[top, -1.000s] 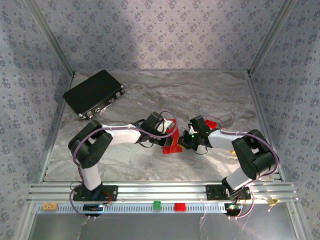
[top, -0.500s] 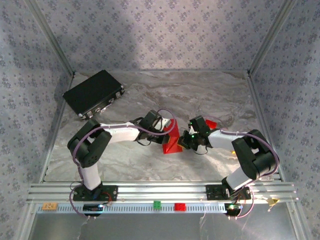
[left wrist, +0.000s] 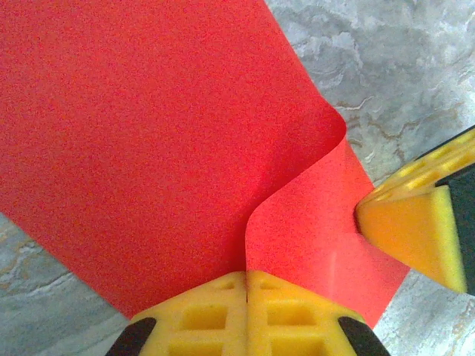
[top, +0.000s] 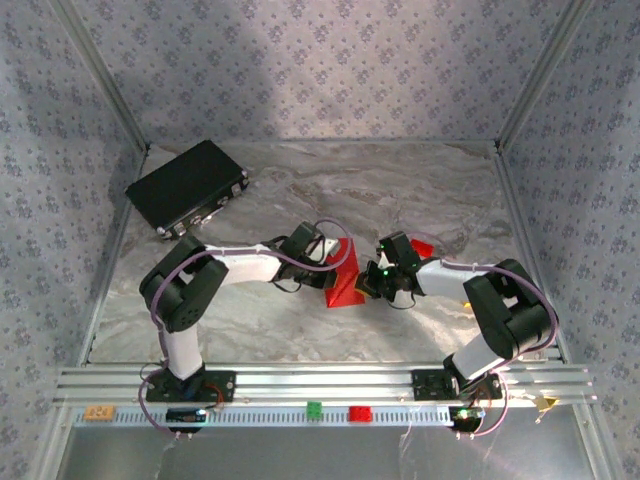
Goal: Fold a paper plane with a square sheet of paper (pick it up from the middle)
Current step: Fold the triangle a second time at the center of the table.
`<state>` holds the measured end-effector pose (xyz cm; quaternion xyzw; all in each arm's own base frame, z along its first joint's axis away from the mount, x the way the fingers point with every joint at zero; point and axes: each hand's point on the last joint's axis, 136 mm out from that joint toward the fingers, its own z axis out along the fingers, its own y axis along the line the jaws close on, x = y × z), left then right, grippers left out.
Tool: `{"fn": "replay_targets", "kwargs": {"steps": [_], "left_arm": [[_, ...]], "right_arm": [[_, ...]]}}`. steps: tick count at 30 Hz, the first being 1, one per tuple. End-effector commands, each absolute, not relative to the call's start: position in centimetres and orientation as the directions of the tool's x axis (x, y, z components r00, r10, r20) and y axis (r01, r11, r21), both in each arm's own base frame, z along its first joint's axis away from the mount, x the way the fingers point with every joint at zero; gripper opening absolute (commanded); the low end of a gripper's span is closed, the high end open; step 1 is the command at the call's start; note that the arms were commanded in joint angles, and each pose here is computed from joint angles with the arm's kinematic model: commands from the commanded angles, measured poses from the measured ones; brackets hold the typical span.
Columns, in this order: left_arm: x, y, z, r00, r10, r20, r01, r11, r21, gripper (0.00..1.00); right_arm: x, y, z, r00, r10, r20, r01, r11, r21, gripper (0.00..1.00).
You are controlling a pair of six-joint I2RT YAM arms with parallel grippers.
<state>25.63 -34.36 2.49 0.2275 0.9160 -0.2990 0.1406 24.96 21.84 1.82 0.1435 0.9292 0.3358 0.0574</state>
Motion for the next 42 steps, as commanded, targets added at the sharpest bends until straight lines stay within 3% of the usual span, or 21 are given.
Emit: {"fn": "replay_targets", "kwargs": {"steps": [1,10,21,42], "left_arm": [[25.5,-34.0,1.8,-0.867,0.333,-0.371,0.487,0.726,-0.486,0.00],[25.1,-34.1,1.7,-0.878,0.316,-0.360,0.470,0.717,-0.514,0.00],[25.7,-34.4,3.4,-0.864,0.301,-0.404,0.486,0.712,-0.508,0.00],[26.3,-33.4,3.6,-0.854,0.287,-0.435,0.487,0.736,-0.470,0.00]], "right_arm": [[24.0,21.0,0.9,-0.952,0.308,-0.003,0.245,0.764,0.598,0.07],[25.2,23.4,3.7,-0.953,0.296,-0.056,0.174,0.693,0.699,0.09],[23.3,21.3,-0.3,-0.946,0.323,0.028,0.278,0.764,0.582,0.06],[23.4,21.3,-0.3,-0.949,0.314,0.025,0.272,0.776,0.569,0.06]]}}
